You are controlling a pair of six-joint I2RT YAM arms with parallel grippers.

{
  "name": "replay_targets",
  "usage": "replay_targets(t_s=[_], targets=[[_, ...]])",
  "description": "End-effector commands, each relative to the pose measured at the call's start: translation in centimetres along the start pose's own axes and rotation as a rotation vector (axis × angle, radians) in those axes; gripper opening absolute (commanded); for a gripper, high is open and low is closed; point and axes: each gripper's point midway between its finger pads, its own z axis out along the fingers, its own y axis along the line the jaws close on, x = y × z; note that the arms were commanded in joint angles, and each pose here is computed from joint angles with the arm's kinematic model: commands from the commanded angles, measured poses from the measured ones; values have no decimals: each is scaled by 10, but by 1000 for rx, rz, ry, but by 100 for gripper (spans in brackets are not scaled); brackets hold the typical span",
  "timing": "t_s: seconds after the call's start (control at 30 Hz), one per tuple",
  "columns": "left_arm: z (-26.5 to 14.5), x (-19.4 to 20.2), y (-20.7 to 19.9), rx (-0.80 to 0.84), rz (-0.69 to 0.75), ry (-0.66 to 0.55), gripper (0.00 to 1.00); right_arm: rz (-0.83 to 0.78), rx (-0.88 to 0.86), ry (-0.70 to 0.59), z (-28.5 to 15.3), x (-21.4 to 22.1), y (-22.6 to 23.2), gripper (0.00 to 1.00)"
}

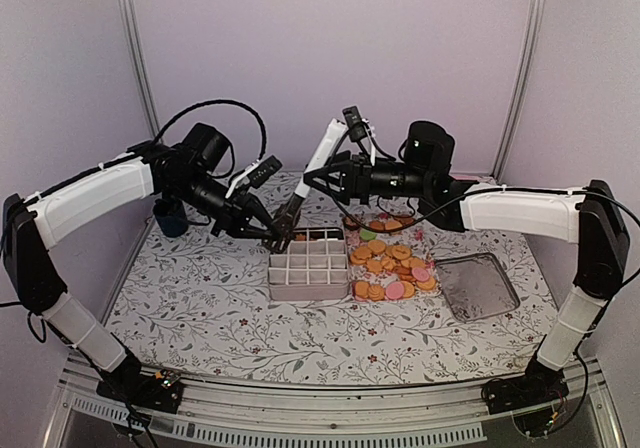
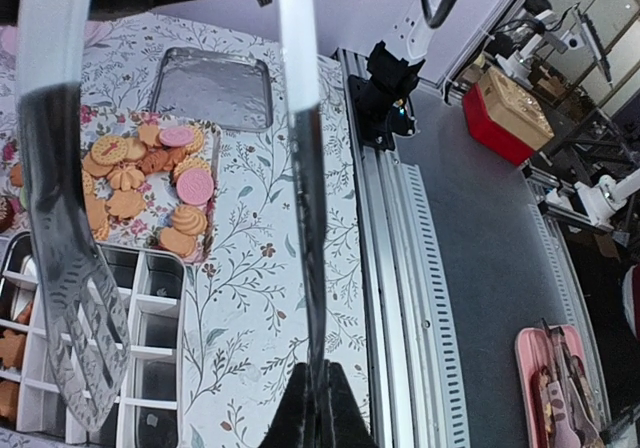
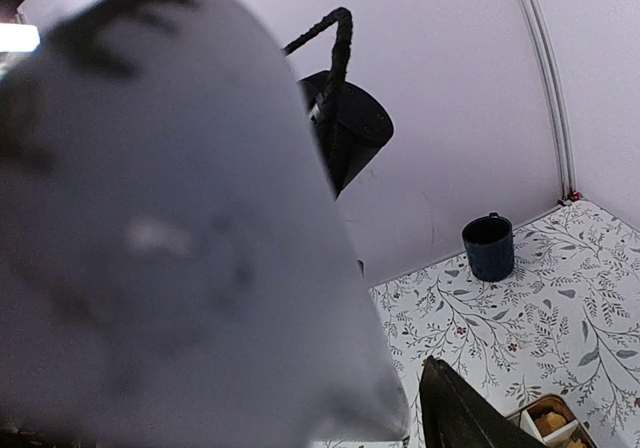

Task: Pack the cookies
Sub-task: Pass from the left arm to the right

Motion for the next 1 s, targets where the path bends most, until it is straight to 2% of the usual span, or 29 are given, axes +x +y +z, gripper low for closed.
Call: replay_targets(t_s=[0.0,0.33,0.43,0.7,0.83,0.97], targets=[[-1,-12,-1,-21,74,-25,0,-26,-29,-5,6,-8,8,63],[2,-7,19,-91,53,-18,0,-35,-42,-26,5,-14,15,41],[2,-8,19,-89,51,-20,0,-40,-39,-25,4,-14,15,39],[2,-4,23,-97,41,-13,0,-94,-28,-38,1,-23,19,38],[1,-4,23,-98,38,-10,0,-106,-45,-27,1,-21,22,47],[0,-4,22,-94,35,-8,0,-109,-59,-21,1,-20,24,52]])
